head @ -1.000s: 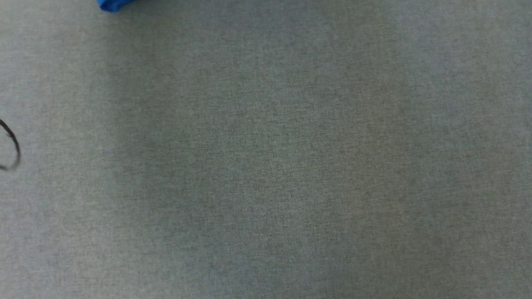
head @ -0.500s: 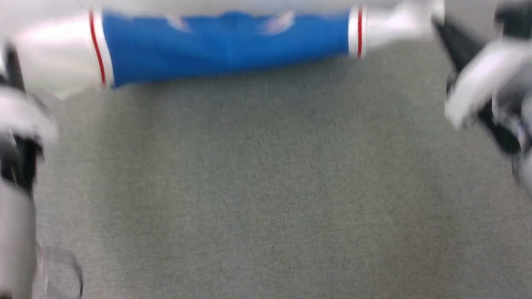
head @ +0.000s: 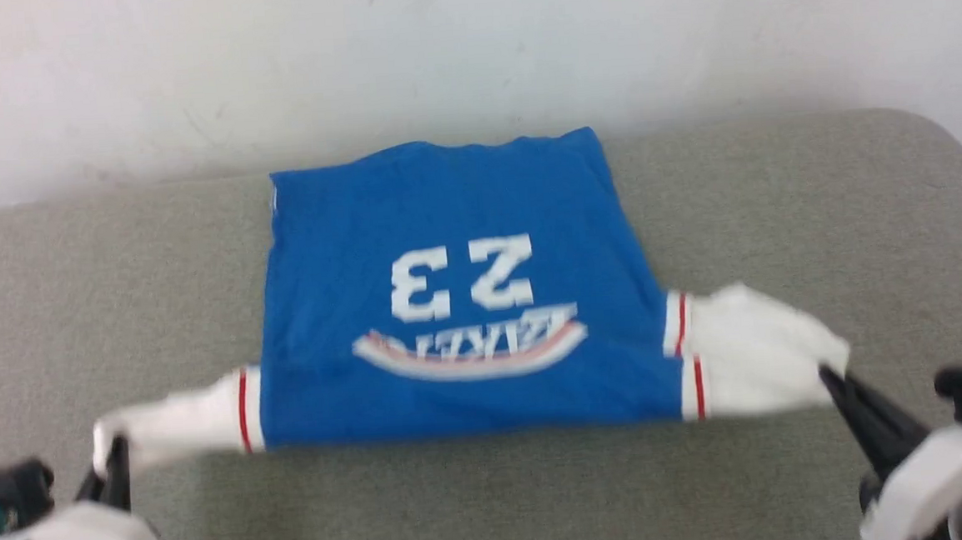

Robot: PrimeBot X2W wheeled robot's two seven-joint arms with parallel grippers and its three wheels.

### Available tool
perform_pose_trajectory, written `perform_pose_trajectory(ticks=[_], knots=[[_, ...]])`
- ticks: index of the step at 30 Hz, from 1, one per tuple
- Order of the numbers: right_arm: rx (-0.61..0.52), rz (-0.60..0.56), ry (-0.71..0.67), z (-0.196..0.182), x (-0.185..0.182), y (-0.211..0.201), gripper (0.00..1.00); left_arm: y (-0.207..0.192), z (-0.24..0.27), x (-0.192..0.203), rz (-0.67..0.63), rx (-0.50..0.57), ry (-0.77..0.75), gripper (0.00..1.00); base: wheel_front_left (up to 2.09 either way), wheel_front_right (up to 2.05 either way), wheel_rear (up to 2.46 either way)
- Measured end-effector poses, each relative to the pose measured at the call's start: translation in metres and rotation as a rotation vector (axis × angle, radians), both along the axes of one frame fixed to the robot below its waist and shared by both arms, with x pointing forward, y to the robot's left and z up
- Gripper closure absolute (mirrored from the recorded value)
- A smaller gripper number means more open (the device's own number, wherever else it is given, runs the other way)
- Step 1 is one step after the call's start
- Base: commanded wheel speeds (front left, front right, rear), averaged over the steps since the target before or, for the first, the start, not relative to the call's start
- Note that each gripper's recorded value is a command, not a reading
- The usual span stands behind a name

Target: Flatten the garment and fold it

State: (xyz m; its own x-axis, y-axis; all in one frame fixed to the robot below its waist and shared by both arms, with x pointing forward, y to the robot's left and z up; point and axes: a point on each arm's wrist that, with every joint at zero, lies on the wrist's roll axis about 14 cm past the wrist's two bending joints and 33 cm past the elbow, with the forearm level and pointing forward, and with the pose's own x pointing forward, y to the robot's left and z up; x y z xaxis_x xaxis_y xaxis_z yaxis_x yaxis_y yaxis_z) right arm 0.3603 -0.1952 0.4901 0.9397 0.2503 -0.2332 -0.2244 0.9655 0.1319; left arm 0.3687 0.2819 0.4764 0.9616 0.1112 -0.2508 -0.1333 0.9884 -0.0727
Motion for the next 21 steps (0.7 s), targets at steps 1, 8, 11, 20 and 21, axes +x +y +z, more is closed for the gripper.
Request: perform_pose_trajectory(ticks=[1, 8, 11, 20, 21], knots=[[0.007, -0.016, 0.027, -0.005, -0.012, -0.002, 1.00, -0.001, -0.004, -0.011, 0.002, 0.001, 0.030, 1.00, 0.00, 0.00, 0.00], [0.061, -0.136, 0.228, -0.041, -0.082, -0.007, 1.00, -0.008, -0.039, -0.080, 0.025, 0.007, 0.262, 1.00, 0.00, 0.00, 0.00], [0.106, -0.178, 0.354, -0.065, -0.108, -0.003, 1.00, -0.005, -0.048, -0.096, 0.054, 0.008, 0.316, 1.00, 0.00, 0.00, 0.00], [0.135, -0.164, 0.563, -0.102, -0.145, 0.019, 0.00, -0.009, -0.061, -0.121, 0.117, -0.021, 0.341, 1.00, 0.00, 0.00, 0.00], [0.139, -0.165, 0.527, -0.096, -0.137, 0.019, 0.00, -0.010, -0.060, -0.121, 0.121, -0.025, 0.334, 1.00, 0.00, 0.00, 0.00]])
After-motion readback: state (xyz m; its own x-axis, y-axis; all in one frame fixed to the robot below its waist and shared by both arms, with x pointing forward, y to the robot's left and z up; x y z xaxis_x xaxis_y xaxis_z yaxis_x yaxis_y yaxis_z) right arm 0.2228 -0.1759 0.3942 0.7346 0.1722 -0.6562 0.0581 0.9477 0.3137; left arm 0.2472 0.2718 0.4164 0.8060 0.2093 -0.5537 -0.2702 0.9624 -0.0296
